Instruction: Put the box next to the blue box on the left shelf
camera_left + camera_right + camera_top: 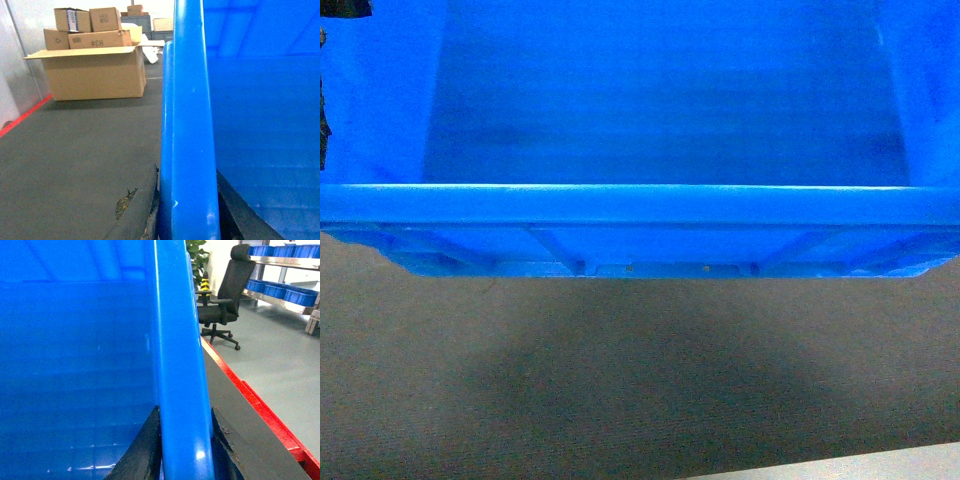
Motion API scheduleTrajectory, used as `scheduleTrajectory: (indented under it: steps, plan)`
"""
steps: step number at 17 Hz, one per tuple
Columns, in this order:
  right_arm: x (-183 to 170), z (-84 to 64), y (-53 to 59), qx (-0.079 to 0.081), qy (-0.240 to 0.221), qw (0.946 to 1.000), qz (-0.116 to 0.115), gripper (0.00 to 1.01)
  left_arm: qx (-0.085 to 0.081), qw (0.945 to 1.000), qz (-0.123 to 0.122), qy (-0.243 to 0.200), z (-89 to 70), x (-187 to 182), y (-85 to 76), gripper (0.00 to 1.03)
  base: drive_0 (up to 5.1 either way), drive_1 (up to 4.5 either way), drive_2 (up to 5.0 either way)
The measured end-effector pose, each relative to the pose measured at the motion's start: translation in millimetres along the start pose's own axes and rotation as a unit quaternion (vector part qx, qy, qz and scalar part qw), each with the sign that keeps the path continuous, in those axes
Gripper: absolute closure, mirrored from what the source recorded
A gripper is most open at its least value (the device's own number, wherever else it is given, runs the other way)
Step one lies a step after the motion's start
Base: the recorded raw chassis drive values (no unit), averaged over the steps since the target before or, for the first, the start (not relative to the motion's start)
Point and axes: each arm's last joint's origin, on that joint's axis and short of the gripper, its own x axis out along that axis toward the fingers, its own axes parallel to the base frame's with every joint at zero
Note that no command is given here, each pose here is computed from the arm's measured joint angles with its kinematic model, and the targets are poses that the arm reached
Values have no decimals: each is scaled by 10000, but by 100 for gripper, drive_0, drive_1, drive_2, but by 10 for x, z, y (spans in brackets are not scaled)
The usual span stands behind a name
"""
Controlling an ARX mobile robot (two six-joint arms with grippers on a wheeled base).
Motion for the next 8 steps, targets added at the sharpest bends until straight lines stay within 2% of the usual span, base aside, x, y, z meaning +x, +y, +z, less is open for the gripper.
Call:
scheduleTrajectory:
  steps: [8]
  plan:
    - [-2,4,-2,0,-8,10000,-5,80,-2,10000,2,0,0,0,0,84,-136,-136,-136]
